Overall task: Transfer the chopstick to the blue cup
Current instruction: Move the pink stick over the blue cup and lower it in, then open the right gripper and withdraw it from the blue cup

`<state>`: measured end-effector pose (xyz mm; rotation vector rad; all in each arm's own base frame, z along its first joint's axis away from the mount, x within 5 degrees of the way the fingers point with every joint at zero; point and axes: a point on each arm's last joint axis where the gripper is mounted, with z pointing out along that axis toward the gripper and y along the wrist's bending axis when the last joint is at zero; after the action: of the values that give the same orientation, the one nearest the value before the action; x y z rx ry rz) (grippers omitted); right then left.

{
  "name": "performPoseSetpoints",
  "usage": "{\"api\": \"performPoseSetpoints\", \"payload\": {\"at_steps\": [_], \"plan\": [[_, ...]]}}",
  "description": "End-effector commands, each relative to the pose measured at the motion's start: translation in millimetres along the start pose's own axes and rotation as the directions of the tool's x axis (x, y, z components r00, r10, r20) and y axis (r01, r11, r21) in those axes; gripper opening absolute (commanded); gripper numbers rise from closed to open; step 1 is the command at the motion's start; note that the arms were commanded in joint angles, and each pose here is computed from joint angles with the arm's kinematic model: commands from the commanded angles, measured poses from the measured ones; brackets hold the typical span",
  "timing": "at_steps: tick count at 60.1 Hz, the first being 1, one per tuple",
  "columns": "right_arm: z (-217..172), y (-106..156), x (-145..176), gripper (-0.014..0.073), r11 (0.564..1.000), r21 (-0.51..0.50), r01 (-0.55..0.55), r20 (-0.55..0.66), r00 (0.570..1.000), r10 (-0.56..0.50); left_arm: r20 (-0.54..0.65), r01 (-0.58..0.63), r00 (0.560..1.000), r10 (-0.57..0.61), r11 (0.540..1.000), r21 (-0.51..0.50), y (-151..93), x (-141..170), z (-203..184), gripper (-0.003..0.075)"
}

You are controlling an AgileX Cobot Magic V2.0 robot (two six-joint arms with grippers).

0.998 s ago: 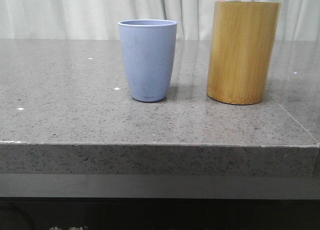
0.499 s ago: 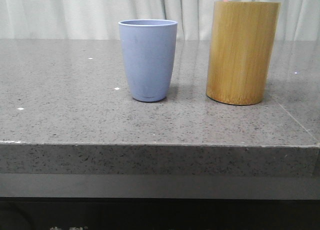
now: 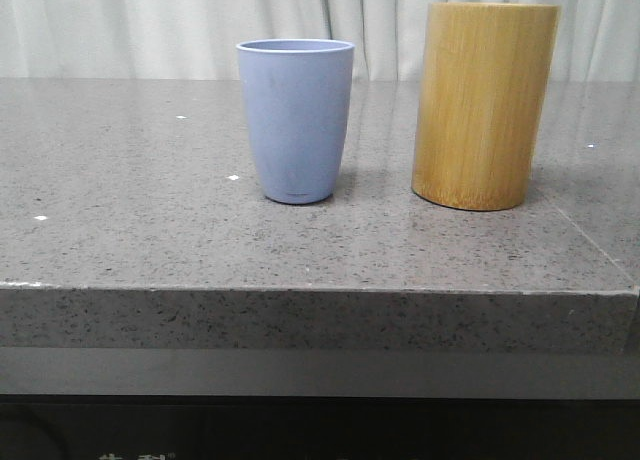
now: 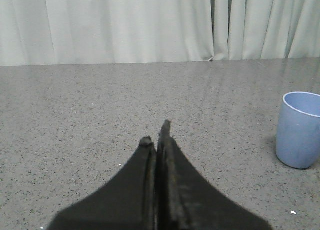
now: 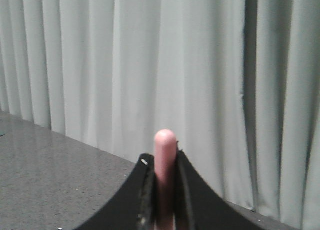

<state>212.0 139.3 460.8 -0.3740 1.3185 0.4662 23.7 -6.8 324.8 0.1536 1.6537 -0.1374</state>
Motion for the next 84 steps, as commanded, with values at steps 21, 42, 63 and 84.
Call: {"api": "performPoseSetpoints", "payload": {"at_steps": [21,42,63,84], "plan": [[47,36,35,-0.0066,0.998,-0.054,-0.018,0.051,0.998,0.021,0.094,0.017,0.995,-0.017,1.000,-0.001,0,-15,-1,-0.0019],[68,41,72,0.0058,0.998,-0.057,-0.007,-0.047,0.999,0.005,0.094,0.017,0.995,-0.017,1.000,-0.001,0,-15,-1,-0.0019],[68,41,70,0.0238,0.998,-0.056,-0.008,-0.042,0.999,0.005,0.094,0.017,0.995,-0.017,1.000,-0.001,0,-15,-1,-0.0019],[42,22,2,-0.0074,0.991,-0.119,-0.056,-0.182,0.983,0.033,0.094,0.017,0.995,-0.017,1.000,-0.008,0,-15,-1,-0.0019]]}}
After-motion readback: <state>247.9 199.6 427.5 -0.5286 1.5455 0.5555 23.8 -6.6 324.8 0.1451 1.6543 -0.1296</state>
